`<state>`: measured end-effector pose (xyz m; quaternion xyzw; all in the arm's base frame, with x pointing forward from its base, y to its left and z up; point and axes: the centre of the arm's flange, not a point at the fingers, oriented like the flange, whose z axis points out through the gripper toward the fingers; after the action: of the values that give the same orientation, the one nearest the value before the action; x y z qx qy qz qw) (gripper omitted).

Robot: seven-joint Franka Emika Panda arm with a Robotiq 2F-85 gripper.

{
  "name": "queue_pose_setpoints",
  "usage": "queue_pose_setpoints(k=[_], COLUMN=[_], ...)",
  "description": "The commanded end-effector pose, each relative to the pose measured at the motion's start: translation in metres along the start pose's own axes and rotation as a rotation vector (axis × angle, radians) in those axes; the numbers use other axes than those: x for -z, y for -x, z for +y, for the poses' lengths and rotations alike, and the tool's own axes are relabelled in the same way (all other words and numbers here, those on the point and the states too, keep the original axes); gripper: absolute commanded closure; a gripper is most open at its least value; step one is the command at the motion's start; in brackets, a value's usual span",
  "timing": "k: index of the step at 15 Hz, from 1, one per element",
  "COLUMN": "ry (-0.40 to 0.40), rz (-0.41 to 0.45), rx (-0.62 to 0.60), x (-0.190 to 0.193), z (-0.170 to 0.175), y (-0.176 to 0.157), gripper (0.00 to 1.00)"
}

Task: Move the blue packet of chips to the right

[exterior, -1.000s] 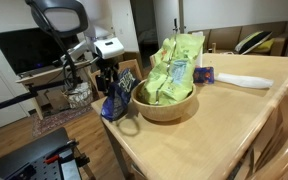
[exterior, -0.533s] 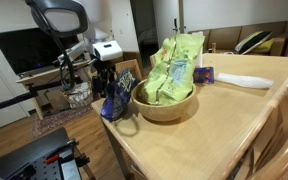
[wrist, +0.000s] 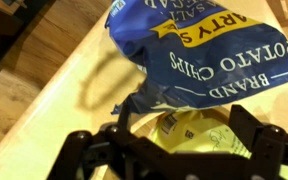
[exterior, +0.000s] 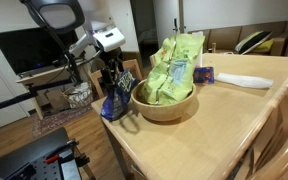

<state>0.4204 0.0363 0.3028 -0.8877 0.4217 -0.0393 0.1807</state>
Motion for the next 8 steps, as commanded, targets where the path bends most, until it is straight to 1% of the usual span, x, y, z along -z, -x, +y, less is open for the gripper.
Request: queue_pose_setpoints(k=[1,2,3,5,6,8], ry=[0.005,0.022,0.03,0.034,0.025,0.029], rz=[0.032,0.021,-0.007,-0.029,-0.006,-0.015], rx=[-0.018,-0.021,-0.033,-0.048,-0.017,-0.024], x=[0.001,0.0001,-0.0004,0.0,-0.0051,-0.0053], z=[0.0074,0.0095,0.0114,0.0161,0.0123,0.0143], y=[-0.0045,-0.0042,-0.004,-0.0043,-0.0046,-0.0056], gripper=[0.0,0.0,0.0,0.0,0.0,0.0])
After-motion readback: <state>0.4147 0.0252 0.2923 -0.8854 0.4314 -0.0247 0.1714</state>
